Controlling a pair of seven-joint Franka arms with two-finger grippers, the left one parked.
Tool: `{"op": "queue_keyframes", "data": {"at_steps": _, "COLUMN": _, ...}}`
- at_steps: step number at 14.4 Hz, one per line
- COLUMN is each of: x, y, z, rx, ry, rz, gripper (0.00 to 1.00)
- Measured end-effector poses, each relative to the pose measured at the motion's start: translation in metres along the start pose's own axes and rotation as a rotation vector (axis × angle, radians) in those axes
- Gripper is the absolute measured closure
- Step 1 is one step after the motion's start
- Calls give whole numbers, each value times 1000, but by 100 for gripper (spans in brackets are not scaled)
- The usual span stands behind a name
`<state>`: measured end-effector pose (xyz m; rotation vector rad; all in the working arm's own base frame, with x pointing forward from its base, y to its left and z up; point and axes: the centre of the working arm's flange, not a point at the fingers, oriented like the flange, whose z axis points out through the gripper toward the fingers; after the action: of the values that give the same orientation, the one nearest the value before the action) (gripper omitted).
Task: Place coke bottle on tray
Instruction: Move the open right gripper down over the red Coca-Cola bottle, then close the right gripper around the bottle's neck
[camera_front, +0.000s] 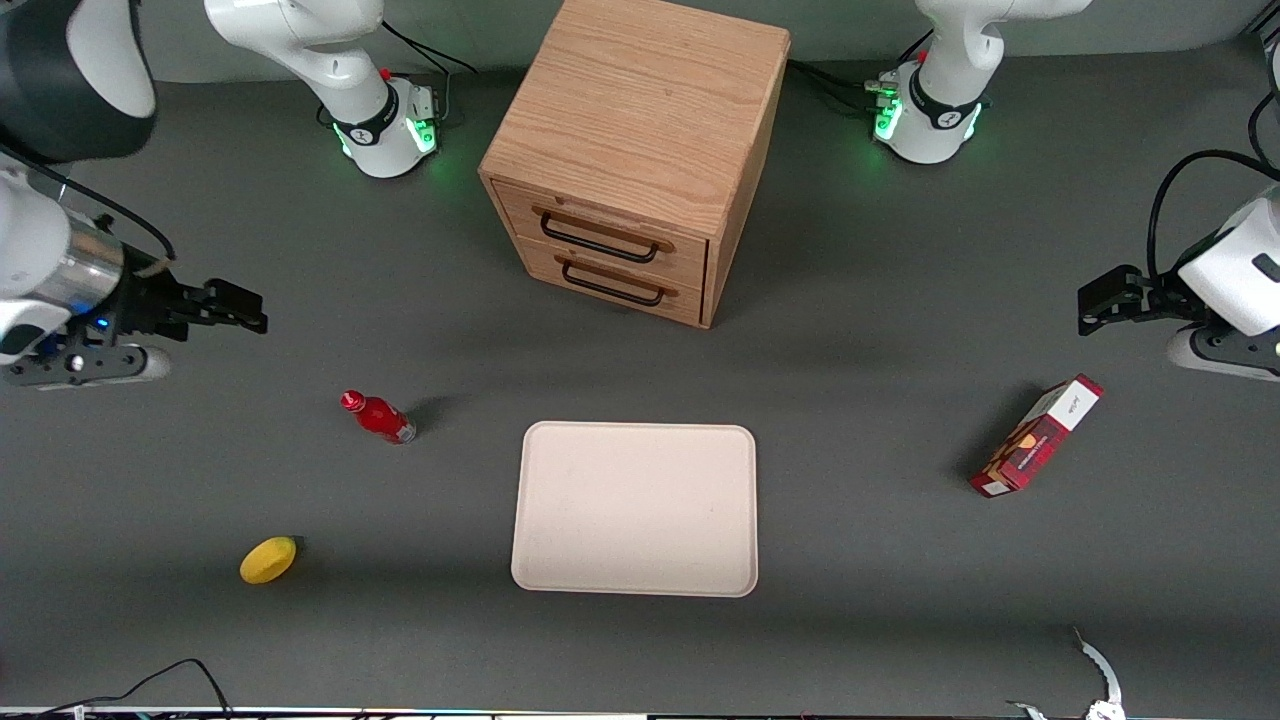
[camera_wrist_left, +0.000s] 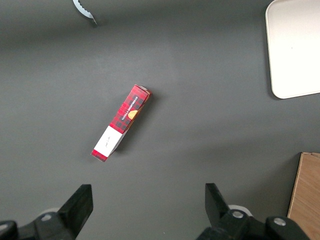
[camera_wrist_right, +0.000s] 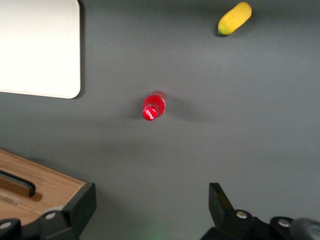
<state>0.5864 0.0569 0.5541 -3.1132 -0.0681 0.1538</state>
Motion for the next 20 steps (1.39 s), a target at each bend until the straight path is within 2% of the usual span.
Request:
{"op": "queue_keyframes", "data": {"at_steps": 3, "x": 6, "y": 0, "z": 39, "rx": 0, "ry": 16, "rz": 1, "gripper": 0}}
{"op": "queue_keyframes", "data": {"at_steps": 8, "x": 9, "y": -6, "z": 95, "rx": -3, "ry": 65, "rz": -11, "gripper": 0}}
{"op": "queue_keyframes", "data": {"at_steps": 13, "x": 4, "y": -21, "z": 154, "rx": -68, "ry": 128, "rz": -56, "gripper": 2}}
{"op": "queue_keyframes", "data": {"at_steps": 20, "x": 6, "y": -24, "z": 191, "rx": -73, "ry": 152, "rz": -74, "gripper": 2}}
